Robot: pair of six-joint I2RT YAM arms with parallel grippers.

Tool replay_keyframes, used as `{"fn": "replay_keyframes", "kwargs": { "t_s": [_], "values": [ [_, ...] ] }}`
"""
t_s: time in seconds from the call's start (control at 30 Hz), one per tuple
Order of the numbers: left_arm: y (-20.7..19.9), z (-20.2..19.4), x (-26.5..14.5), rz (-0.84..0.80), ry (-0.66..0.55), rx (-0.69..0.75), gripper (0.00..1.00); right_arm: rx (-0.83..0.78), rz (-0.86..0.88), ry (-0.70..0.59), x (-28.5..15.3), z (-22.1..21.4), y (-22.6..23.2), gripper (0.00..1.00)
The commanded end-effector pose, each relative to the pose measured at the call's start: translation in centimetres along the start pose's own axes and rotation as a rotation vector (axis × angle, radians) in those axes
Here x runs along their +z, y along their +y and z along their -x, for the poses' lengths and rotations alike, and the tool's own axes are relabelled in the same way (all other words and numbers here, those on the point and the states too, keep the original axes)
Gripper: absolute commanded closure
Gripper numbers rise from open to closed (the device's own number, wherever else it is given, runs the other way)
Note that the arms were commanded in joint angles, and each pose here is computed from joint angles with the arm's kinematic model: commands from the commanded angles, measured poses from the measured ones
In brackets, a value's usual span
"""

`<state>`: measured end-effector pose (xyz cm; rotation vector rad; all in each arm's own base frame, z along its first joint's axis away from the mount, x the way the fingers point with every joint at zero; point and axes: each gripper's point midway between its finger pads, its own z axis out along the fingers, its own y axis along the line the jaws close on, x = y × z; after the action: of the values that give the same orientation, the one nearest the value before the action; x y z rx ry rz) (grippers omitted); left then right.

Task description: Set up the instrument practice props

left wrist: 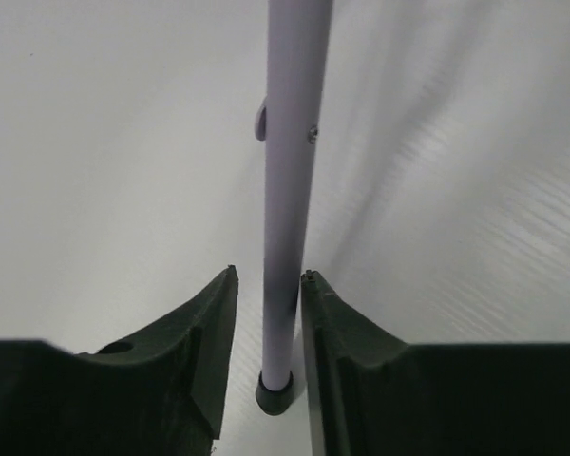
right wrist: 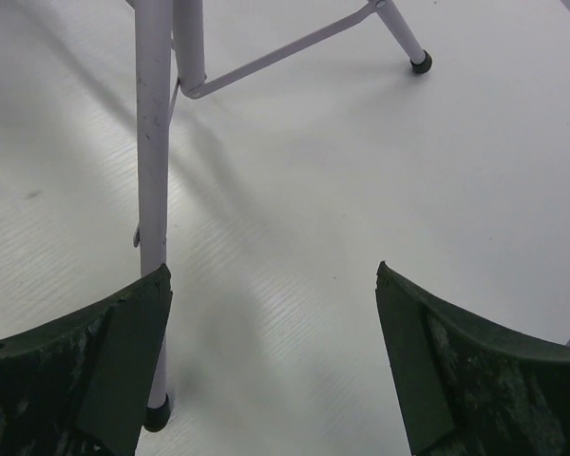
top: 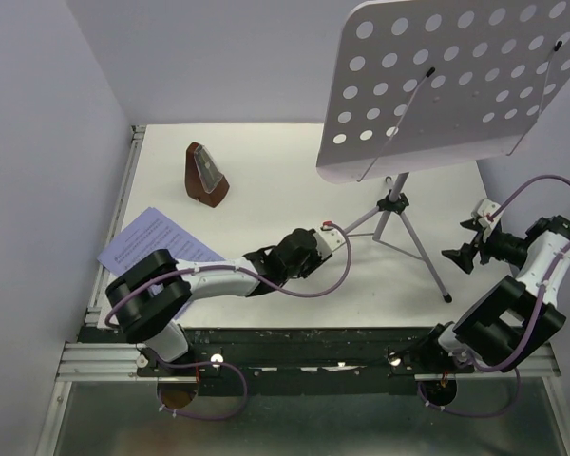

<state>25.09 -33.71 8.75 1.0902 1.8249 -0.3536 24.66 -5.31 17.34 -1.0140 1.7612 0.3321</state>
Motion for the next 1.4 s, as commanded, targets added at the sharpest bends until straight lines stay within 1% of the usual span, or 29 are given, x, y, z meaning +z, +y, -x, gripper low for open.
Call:
{"fn": "replay_keyframes", "kwargs": {
  "t_s": [0.0, 0.03, 0.07, 0.13, 0.2, 0.37, 0.47, 0.53, 0.67, 0.73, 0.8, 0.83, 0.93, 1.0, 1.17, 1.27, 1.37],
  "values": [
    [3.0, -1.5, 1.8, 0.190, 0.096, -0.039, 0.66, 0.266, 0.096, -0.078, 0.2, 2.4, 4.7, 0.06],
    [3.1, -2.0, 2.1, 0.195, 0.115, -0.051, 0.67, 0.271, 0.099, -0.078, 0.2, 2.3, 4.8, 0.05],
    [3.4, -2.2, 2.3, 0.204, 0.128, -0.067, 0.71, 0.267, 0.099, -0.075, 0.2, 2.2, 4.9, 0.06],
    [4.5, -2.9, 2.4, 0.231, 0.155, -0.099, 0.75, 0.265, 0.103, -0.068, 0.3, 2.0, 5.1, 0.06],
    [6.3, -3.6, 2.2, 0.284, 0.174, -0.188, 0.78, 0.264, 0.111, -0.058, 0.3, 1.7, 5.4, 0.06],
    [12.2, -5.3, 1.4, 0.388, 0.236, -0.370, 0.79, 0.270, 0.159, -0.055, 1.0, 1.6, 6.3, 0.06],
    [14.2, -5.8, 1.7, 0.381, 0.286, -0.417, 0.78, 0.268, 0.201, -0.073, 1.9, 2.4, 7.2, 0.06],
    [14.8, -5.9, 2.2, 0.362, 0.306, -0.423, 0.78, 0.268, 0.236, -0.086, 2.8, 3.1, 7.9, 0.06],
    [14.9, -4.8, 2.4, 0.337, 0.270, -0.431, 0.71, 0.281, 0.291, -0.113, 4.3, 4.7, 8.5, 0.06],
    [14.9, -4.4, 2.1, 0.336, 0.241, -0.446, 0.64, 0.292, 0.307, -0.119, 4.9, 5.2, 8.2, 0.06],
    [15.0, -3.8, 1.7, 0.340, 0.215, -0.454, 0.60, 0.300, 0.306, -0.115, 5.5, 5.3, 7.4, 0.06],
    [15.1, -3.5, 1.5, 0.337, 0.207, -0.456, 0.60, 0.293, 0.305, -0.110, 5.9, 5.3, 6.9, 0.06],
    [15.1, -2.8, 1.1, 0.321, 0.188, -0.448, 0.60, 0.288, 0.275, -0.060, 7.4, 4.8, 5.0, 0.06],
    [14.8, -2.5, 1.0, 0.295, 0.177, -0.439, 0.59, 0.224, 0.248, -0.028, 8.7, 4.6, 3.6, 0.06],
    [13.9, -2.0, 0.3, 0.249, 0.156, -0.430, 0.45, 0.089, 0.218, 0.048, 11.6, 4.8, 0.6, 0.04],
    [14.0, -0.3, -1.3, 0.245, 0.090, -0.436, 0.39, 0.067, 0.210, 0.085, 13.5, 4.9, -1.5, 0.04],
    [14.3, 1.7, -3.8, 0.260, 0.022, -0.447, 0.31, 0.041, 0.212, 0.149, 15.8, 4.6, -3.0, 0.04]
  ]
}}
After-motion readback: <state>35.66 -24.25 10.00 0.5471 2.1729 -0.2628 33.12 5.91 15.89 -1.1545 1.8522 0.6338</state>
